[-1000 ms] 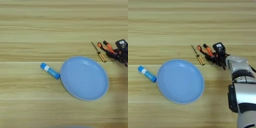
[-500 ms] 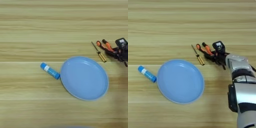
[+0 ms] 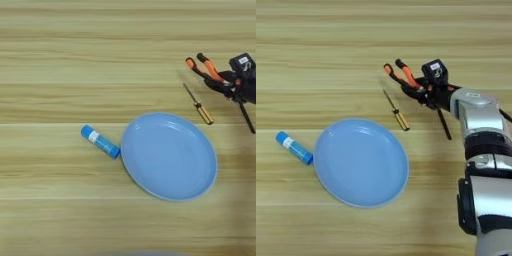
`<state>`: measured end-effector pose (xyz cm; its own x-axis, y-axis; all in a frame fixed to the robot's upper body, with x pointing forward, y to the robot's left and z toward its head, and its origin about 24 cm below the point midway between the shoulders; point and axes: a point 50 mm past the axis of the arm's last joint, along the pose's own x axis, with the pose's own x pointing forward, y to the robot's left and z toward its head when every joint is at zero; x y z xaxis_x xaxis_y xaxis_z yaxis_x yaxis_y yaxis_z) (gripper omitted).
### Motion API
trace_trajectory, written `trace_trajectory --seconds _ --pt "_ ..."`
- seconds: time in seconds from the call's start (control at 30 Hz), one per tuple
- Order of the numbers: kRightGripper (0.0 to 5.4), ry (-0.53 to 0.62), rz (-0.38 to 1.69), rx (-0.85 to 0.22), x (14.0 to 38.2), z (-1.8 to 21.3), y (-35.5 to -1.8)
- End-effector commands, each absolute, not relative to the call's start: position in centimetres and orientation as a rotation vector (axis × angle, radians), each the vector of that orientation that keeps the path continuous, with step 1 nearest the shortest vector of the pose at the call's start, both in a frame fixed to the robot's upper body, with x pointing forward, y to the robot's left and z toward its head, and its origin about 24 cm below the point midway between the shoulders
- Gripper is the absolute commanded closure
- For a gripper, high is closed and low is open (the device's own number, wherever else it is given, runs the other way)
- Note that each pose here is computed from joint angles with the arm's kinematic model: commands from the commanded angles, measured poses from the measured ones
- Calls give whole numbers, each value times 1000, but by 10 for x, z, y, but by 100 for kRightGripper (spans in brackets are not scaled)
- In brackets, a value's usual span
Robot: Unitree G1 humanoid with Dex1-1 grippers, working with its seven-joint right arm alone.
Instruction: Move the objects on the table
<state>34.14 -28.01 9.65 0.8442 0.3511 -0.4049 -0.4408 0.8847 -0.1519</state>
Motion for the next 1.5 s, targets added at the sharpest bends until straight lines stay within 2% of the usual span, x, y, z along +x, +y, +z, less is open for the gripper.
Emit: trace_trajectory --seconds 0.03,0.3,0.47,0.8,1.2,1.5 --pt "311 138 464 -340 345 164 -267" --pt "311 74 593 -378 319 179 -240" --pt "311 70 670 -396 306 181 -228" --pt "311 132 867 -460 280 162 -211" --pt "311 233 977 -496 269 138 -210" --pt "311 302 1009 -497 270 120 -212"
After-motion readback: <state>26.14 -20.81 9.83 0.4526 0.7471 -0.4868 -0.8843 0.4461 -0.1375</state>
